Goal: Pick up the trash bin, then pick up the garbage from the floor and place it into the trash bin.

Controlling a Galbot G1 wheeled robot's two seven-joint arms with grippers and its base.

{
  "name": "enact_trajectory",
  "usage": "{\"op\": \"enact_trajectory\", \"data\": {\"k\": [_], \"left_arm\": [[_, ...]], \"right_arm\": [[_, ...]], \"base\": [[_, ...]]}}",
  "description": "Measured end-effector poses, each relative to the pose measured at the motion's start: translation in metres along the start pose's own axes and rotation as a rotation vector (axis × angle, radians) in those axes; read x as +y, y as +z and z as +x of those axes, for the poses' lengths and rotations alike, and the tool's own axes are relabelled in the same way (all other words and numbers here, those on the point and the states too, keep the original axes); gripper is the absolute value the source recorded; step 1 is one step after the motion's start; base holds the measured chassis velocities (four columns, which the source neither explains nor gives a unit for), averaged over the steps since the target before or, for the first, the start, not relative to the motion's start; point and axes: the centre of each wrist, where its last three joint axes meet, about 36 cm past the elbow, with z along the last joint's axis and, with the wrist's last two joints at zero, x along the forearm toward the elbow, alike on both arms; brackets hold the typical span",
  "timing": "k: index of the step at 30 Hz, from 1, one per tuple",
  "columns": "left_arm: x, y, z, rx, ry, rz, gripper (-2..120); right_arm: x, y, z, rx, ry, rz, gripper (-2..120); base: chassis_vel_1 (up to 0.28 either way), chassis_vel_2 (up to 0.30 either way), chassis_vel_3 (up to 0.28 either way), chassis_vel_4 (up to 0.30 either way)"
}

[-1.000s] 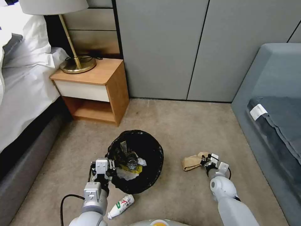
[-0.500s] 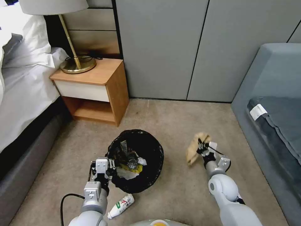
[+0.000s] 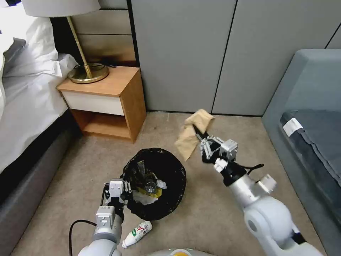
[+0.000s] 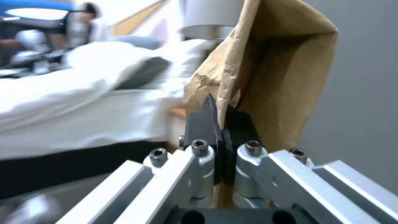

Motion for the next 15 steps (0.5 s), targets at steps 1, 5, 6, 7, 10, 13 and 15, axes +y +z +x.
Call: {"op": "enact_trajectory", "data": {"k": [1, 5, 6, 7, 10, 13, 15], "left_arm": [[0.0, 0.0, 0.0, 0.0, 0.0, 0.0, 1], [-0.002, 0.0, 0.0, 0.001, 0.005, -0.004, 1], [-0.003, 0.0, 0.0, 0.001, 0.008, -0.004, 1], [-0.003, 0.0, 0.0, 0.001, 0.008, -0.004, 1], [-0.005, 0.0, 0.0, 0.001, 0.01, -0.006, 1], [-0.006, 0.001, 0.001, 0.002, 0.012, -0.008, 1], [-0.007, 0.001, 0.001, 0.002, 0.012, -0.008, 1]], "right_arm": [[0.0, 0.0, 0.0, 0.0, 0.0, 0.0, 0], [0.0, -0.008, 0.006, 0.011, -0.13, -0.042, 0], [-0.001, -0.01, 0.007, 0.017, -0.173, -0.055, 0], [-0.001, -0.01, 0.007, 0.017, -0.173, -0.055, 0], [-0.003, -0.013, 0.007, 0.029, -0.216, -0.068, 0], [-0.007, -0.015, 0.005, 0.059, -0.253, -0.074, 0], [-0.008, -0.015, 0.005, 0.071, -0.258, -0.075, 0]], "base": [[0.0, 0.0, 0.0, 0.0], [0.0, 0.0, 0.0, 0.0], [0.0, 0.0, 0.0, 0.0], [0.0, 0.0, 0.0, 0.0], [0.0, 0.0, 0.0, 0.0], [0.0, 0.0, 0.0, 0.0], [0.0, 0.0, 0.0, 0.0]]}}
